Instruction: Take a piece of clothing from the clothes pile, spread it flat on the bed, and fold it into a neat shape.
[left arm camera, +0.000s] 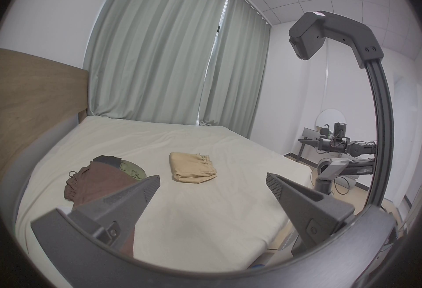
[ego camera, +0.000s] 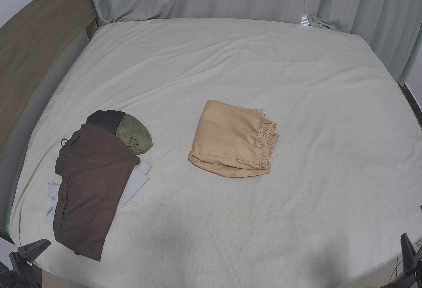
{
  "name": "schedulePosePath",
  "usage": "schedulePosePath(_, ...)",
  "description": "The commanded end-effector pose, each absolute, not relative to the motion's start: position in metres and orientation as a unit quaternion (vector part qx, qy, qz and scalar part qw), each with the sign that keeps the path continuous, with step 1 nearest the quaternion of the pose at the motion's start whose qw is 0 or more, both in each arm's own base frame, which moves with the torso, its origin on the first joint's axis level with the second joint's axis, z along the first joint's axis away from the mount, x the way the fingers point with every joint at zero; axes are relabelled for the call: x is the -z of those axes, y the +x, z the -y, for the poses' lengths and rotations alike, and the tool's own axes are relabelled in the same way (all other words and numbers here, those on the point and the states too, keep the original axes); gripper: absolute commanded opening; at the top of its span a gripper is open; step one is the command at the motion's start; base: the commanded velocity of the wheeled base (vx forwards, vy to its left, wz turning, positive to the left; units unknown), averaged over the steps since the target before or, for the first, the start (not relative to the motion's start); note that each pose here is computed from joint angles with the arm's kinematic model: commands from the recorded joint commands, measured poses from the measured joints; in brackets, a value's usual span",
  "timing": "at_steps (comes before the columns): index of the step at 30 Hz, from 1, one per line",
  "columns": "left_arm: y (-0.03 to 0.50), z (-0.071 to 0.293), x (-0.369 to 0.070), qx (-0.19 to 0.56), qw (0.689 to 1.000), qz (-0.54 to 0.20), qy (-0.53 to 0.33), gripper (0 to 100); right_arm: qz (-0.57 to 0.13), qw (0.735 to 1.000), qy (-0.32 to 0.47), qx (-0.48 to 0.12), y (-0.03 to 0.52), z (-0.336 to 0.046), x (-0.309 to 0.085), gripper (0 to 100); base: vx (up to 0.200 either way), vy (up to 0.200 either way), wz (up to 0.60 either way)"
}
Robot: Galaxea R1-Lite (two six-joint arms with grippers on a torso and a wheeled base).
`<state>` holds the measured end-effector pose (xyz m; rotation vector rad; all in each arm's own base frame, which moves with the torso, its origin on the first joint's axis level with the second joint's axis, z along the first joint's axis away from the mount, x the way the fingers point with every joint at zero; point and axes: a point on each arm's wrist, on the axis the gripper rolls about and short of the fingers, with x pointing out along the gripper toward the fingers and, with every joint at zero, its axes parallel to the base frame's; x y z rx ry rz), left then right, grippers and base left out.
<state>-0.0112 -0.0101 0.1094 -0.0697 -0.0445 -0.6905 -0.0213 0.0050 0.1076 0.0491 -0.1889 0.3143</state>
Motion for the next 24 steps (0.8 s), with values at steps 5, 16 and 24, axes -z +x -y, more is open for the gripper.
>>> schedulePosePath(5, -0.019, 0.009, -0.097, 0.291, 0.956, 0.039, -0.028, 100, 0.044, 0.997, 0.007, -0.060, -0.023, -0.003, -0.085, 100, 0.000, 0.000, 0.00)
schedulePosePath(16, -0.024, 0.007, -0.083, 0.143, 0.989, 0.033, -0.018, 100, 0.003, 1.000, 0.015, 0.015, -0.023, 0.001, -0.076, 100, 0.000, 0.000, 0.00)
schedulePosePath(24, -0.023, 0.002, -0.082, 0.027, 0.999, 0.029, -0.010, 100, 0.003, 1.000, 0.015, 0.015, -0.023, 0.001, -0.076, 100, 0.000, 0.000, 0.00)
